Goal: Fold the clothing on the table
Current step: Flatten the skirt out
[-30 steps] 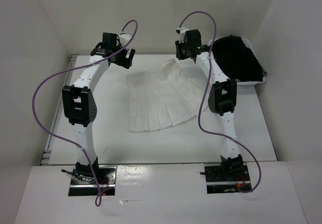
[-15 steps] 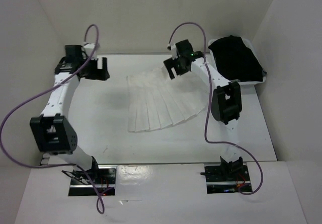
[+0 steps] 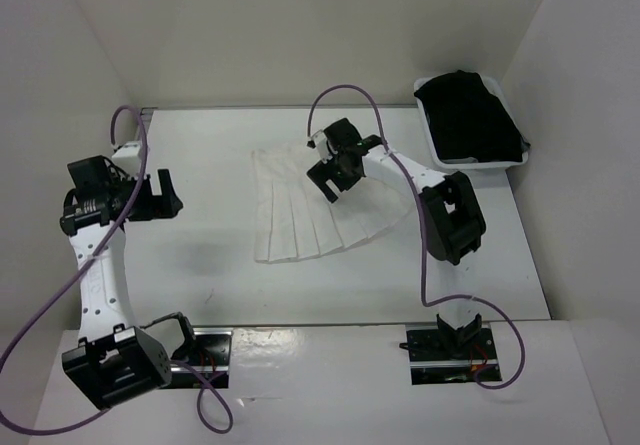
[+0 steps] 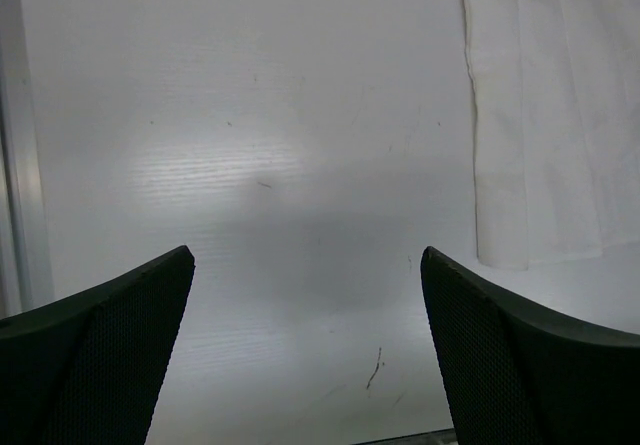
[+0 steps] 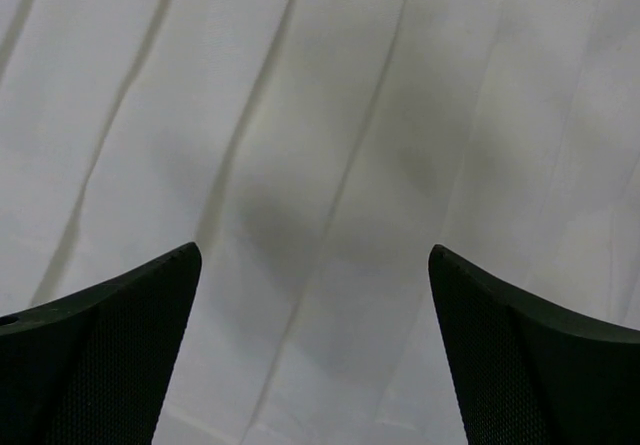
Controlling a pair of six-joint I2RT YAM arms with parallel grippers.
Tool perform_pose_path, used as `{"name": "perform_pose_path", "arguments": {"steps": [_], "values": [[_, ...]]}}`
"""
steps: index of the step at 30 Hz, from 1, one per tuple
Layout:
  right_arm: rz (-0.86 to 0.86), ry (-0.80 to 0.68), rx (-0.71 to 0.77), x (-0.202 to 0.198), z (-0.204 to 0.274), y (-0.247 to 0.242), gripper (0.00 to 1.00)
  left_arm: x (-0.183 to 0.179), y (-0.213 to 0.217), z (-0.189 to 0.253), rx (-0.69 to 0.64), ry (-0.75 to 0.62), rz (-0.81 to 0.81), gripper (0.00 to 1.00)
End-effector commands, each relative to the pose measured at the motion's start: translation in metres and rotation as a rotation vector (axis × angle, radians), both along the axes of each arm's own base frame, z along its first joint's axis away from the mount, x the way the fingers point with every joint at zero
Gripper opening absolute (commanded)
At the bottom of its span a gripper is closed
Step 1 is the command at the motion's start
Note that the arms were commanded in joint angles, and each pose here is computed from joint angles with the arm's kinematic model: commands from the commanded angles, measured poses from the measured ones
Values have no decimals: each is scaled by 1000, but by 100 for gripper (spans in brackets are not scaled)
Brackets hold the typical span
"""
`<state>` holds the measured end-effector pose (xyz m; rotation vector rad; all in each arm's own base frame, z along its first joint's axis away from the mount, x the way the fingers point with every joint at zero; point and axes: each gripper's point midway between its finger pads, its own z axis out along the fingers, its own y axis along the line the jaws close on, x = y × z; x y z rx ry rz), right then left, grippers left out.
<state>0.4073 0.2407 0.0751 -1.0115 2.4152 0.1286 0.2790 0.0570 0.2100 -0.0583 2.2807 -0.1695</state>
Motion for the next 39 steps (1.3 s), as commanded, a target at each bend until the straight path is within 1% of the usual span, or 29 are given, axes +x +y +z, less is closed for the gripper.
{"name": "perform_pose_path", "arguments": {"steps": [1,3,5,6,7,8,9,10,11,14,15,17,19,21,22,23,24,25,26,27,28,30,31,32,34,35,38,39], "values": [[-87,-73,95,31,8,21,98,-6,-4,3,-9,-35,-17,100],[-110,-51,132,35,5,31,98,-10,-3,11,2,-57,-8,100],[-143,-8,156,40,-7,40,98,-13,1,5,8,-49,10,100],[-156,-25,181,50,0,47,98,-13,0,5,1,-48,16,100],[-186,23,168,50,-22,49,98,-12,3,8,5,-56,25,100],[-193,57,159,48,-29,50,98,-12,3,8,5,-56,25,100],[-198,55,178,54,-25,56,98,-14,6,4,1,-47,36,100],[-215,66,183,56,-31,58,98,-15,7,4,6,-44,43,100],[-227,91,171,54,-43,57,98,-15,7,4,6,-44,43,100],[-261,114,199,52,-42,61,98,-15,10,4,6,-44,52,100],[-259,137,191,45,-50,59,98,-15,10,4,6,-44,52,100],[-282,156,191,37,-50,55,98,-14,10,5,11,-52,52,100],[-309,187,224,27,-50,57,98,-14,10,5,11,-52,52,100],[-287,197,253,6,-44,64,98,-14,10,5,11,-52,52,100],[-287,219,239,-10,-53,61,98,-14,10,5,11,-52,52,100],[-265,196,275,-21,-35,75,98,-14,10,5,11,-52,52,100],[-247,165,290,-23,-29,82,98,-14,10,5,11,-52,52,100],[-254,157,275,-32,-32,82,98,-14,10,5,11,-52,52,100],[-245,134,290,-41,-22,94,98,-14,10,5,11,-52,52,100],[-241,112,283,-42,-21,99,98,-14,10,5,11,-52,52,100],[-278,65,261,-38,-17,96,98,-14,10,5,11,-52,52,100],[-336,43,245,-43,-19,105,98,-15,10,2,6,-44,52,100],[-382,5,227,-39,-16,102,98,-15,10,2,6,-44,52,100],[-431,10,236,-43,-20,107,98,-15,10,2,6,-44,52,100],[-471,-18,233,-43,-20,110,98,-15,10,2,6,-44,52,100],[-464,-29,230,-50,-20,118,98,-15,10,2,6,-44,52,100],[-447,-61,219,-53,-8,133,98,-15,9,4,11,-52,52,100],[-422,-85,233,-51,11,143,98,-15,7,4,3,-56,43,100]]}}
